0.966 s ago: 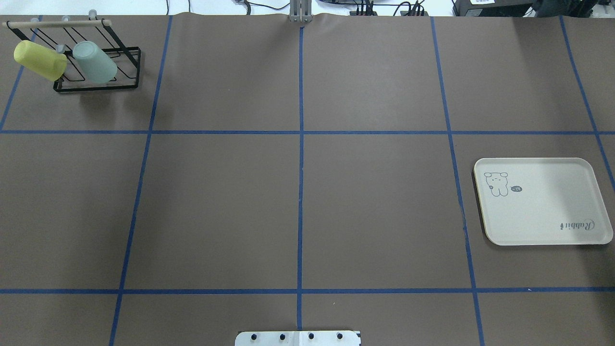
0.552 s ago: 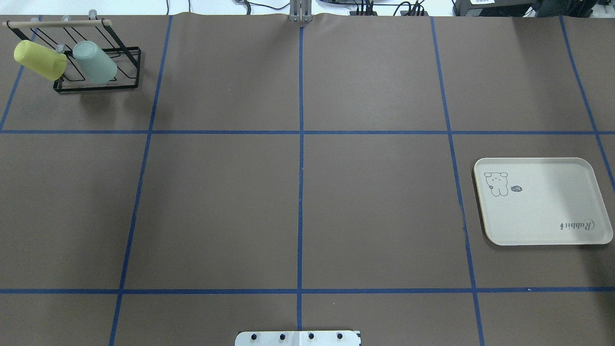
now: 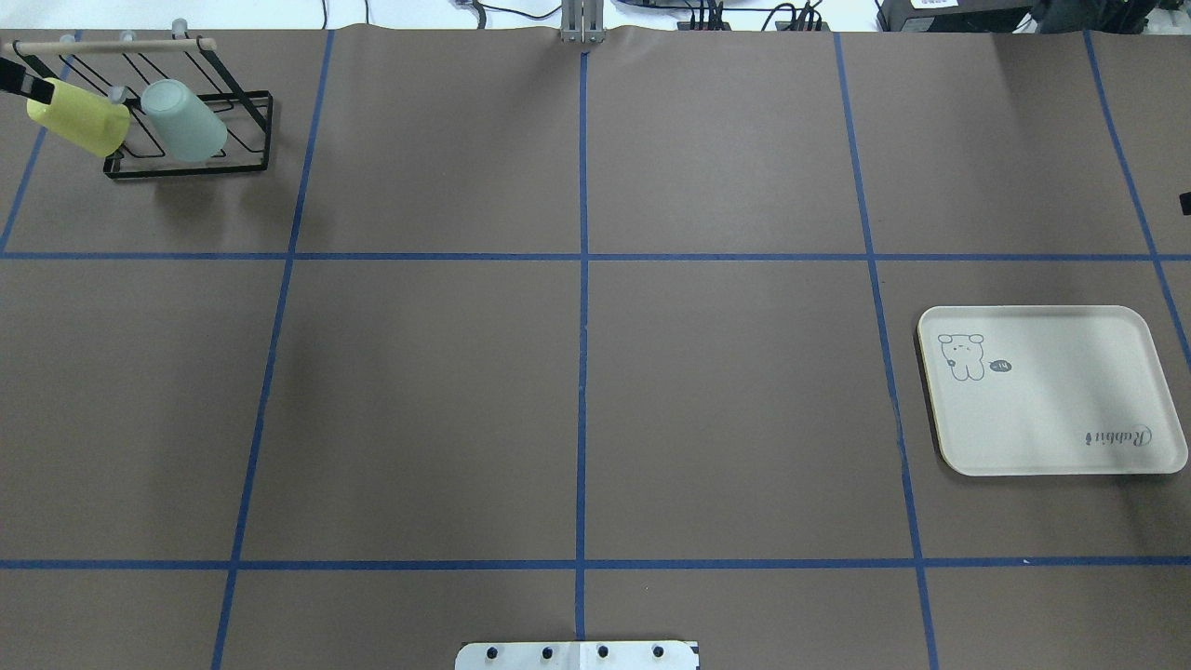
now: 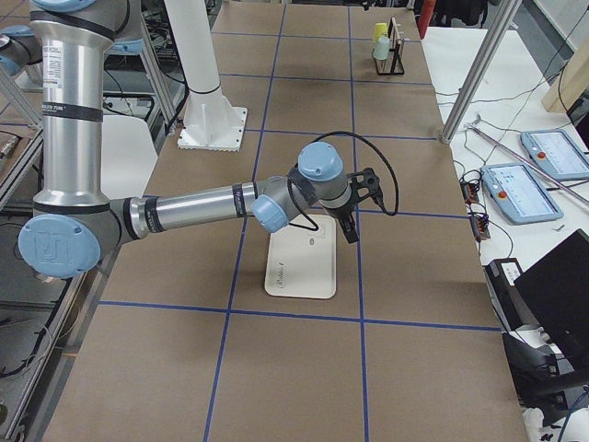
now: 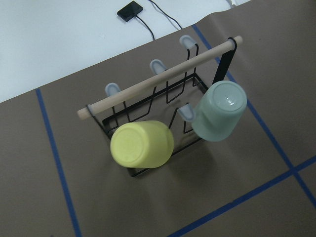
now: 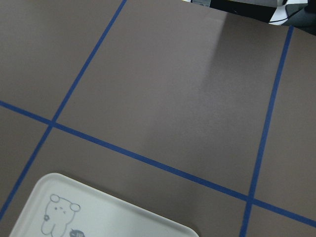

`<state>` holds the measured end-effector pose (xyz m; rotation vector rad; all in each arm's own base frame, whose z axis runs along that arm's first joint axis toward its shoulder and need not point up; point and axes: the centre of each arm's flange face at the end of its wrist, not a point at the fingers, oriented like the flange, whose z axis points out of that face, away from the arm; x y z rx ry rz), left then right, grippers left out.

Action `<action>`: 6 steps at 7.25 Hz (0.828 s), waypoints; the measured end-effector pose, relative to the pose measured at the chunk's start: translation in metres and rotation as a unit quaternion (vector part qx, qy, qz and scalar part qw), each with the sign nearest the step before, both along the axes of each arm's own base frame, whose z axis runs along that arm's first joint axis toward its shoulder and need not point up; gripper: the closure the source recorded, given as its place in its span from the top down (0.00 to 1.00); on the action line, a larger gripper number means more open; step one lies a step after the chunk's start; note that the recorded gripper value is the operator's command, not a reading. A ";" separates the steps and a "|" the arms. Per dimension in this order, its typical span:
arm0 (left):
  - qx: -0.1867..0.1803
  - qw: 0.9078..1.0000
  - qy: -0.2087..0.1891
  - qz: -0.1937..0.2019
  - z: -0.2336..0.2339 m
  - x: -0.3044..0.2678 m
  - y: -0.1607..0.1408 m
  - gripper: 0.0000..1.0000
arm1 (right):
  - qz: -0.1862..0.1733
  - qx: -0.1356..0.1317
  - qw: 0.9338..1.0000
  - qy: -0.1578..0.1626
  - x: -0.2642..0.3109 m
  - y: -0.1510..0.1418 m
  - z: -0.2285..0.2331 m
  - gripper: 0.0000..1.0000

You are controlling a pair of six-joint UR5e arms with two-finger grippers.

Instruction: Left arm grabs green cup and hands to right arm on tray

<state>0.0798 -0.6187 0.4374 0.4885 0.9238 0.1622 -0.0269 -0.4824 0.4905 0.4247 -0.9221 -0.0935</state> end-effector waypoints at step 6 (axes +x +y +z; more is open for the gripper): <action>-0.030 0.998 -0.057 -0.009 0.001 0.113 -0.067 1.00 | 0.004 -0.016 1.000 -0.015 -0.041 -0.016 -0.028 1.00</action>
